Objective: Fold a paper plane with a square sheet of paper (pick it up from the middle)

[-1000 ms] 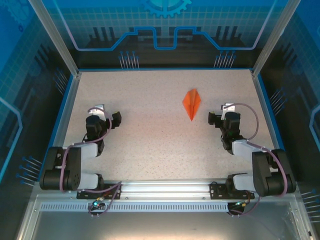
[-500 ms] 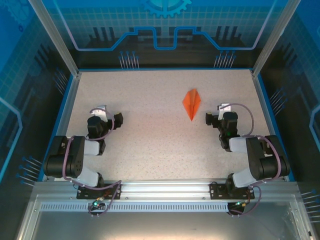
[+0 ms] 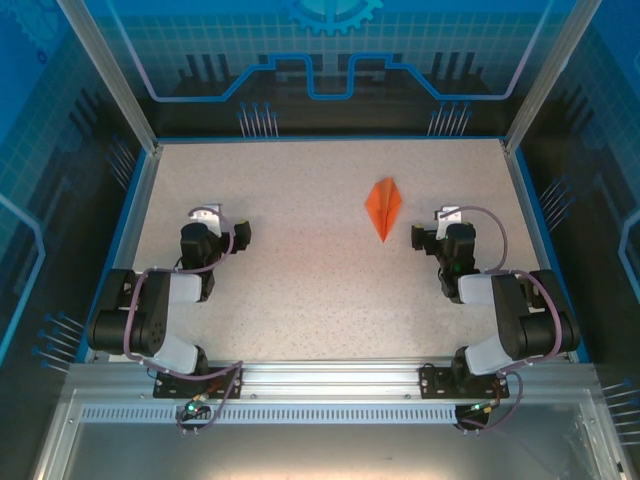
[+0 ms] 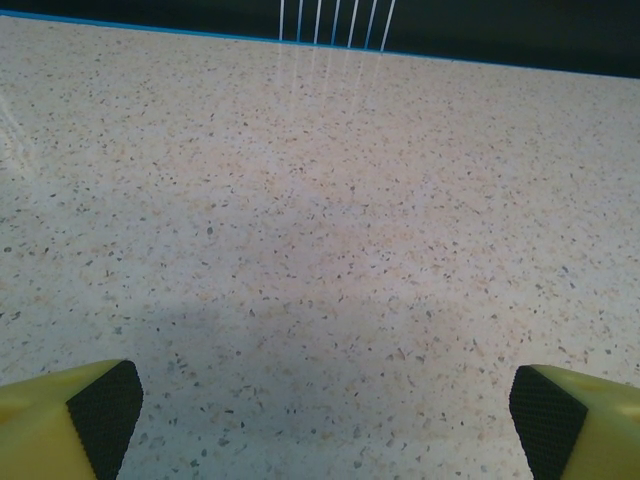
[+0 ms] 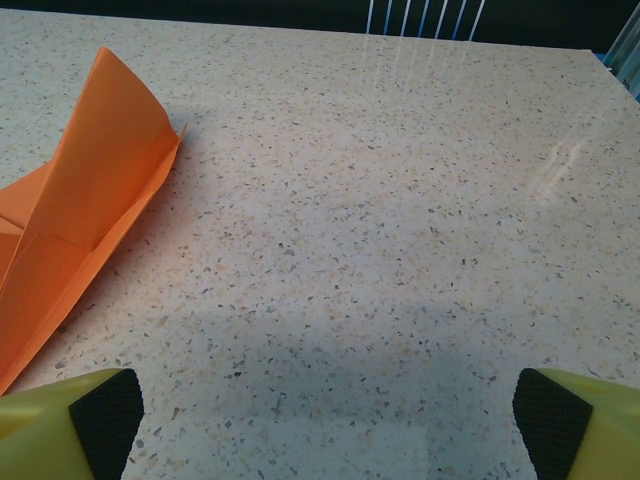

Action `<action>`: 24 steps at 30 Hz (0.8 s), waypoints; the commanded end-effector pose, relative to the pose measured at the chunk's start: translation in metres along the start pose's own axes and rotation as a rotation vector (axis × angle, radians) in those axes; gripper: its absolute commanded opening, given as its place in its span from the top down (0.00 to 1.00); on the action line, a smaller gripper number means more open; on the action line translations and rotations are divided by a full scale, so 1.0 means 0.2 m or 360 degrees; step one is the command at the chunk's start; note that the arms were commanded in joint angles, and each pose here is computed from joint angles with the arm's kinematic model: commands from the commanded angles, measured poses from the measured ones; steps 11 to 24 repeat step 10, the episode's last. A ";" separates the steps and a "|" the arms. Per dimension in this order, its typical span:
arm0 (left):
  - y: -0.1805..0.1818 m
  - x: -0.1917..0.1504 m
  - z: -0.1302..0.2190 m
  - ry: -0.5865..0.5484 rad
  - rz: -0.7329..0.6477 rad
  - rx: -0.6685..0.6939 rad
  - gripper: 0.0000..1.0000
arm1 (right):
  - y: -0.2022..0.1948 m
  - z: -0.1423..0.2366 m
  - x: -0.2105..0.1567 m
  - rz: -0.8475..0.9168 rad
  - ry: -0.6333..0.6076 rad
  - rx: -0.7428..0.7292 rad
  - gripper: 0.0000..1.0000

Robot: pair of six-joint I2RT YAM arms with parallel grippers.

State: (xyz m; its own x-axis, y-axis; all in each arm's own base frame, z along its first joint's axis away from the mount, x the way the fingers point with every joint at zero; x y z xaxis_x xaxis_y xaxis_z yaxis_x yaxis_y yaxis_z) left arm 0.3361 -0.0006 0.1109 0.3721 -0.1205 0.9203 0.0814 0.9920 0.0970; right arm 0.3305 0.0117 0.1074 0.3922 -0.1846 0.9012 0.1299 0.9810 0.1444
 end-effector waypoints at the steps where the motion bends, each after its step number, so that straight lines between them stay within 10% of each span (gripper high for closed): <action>1: -0.01 0.03 -0.02 -0.0013 -0.0041 -0.0017 0.02 | 0.03 -0.01 0.06 0.0016 -0.0072 0.0010 0.01; 24: -0.02 0.03 -0.02 -0.0009 -0.0054 -0.0008 0.02 | 0.03 -0.01 0.06 0.0015 -0.0075 0.0012 0.00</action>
Point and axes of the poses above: each hand's point on the last joint's axis, 136 mm out from that joint toward the fingers, its own z axis back along the fingers, its own y axis along the line the jaws close on, x = y × z, the point moved 6 cm from there along z, back along the fingers, and after that the axes turned 14 degrees about -z, right-handed, at the moved point
